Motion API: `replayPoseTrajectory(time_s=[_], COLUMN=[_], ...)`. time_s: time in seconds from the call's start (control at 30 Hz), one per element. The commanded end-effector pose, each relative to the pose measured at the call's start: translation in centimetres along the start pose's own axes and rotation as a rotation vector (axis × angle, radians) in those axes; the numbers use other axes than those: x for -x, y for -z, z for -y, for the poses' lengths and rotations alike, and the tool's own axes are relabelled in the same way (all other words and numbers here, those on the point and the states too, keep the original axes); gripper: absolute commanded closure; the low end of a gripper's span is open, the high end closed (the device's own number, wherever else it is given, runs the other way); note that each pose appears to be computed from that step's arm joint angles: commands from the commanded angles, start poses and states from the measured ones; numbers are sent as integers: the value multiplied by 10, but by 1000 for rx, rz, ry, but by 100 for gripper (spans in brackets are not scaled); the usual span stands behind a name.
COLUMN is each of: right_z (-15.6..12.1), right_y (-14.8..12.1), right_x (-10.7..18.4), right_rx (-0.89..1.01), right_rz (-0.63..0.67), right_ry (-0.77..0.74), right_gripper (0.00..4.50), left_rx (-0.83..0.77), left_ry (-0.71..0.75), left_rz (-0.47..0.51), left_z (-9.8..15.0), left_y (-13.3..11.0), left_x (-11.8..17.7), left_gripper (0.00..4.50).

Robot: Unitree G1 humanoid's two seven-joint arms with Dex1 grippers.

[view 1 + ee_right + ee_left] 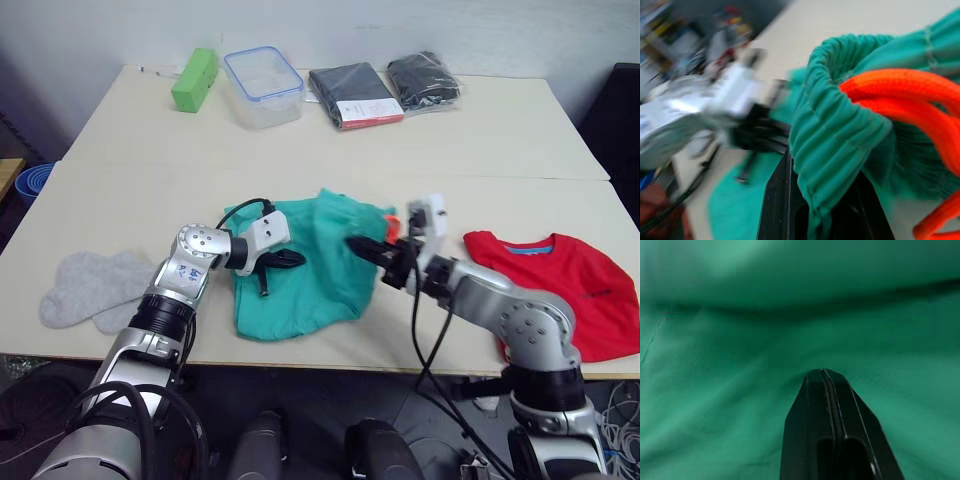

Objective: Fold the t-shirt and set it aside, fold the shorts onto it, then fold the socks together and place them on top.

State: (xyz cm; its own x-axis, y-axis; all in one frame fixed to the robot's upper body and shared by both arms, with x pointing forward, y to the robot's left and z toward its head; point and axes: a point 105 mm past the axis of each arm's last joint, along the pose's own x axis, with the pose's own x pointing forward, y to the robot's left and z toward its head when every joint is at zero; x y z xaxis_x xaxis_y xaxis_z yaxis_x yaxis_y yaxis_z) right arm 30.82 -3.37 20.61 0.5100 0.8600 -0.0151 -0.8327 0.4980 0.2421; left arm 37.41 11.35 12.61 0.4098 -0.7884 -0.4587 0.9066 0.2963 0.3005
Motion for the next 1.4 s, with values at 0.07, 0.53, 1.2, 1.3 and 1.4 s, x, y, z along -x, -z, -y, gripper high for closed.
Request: replayPoseTrajectory(time_s=[0.07,0.53,1.2,1.3,1.4], right_z=[-23,-15,-60,-63,-62], right_y=[-3,-8,51,42,36], right_x=[-21,-19,-52,-36,-24], right_rx=[317,586,813,790,792], right_rz=[-33,-3,-209,-163,-151], right_ry=[-119,-169,-701,-755,-775], right_gripper=[445,445,199,109,6], left_rx=[34,95,220,180,131], left_ry=[-40,-163,-471,-502,-441], left_rz=[-21,-32,-9,23,101], left_z=[6,-1,-21,-35,-37], left_y=[10,14,20,4,-28], left_x=[21,59,142,148,141], left_gripper=[450,450,450,450,450])
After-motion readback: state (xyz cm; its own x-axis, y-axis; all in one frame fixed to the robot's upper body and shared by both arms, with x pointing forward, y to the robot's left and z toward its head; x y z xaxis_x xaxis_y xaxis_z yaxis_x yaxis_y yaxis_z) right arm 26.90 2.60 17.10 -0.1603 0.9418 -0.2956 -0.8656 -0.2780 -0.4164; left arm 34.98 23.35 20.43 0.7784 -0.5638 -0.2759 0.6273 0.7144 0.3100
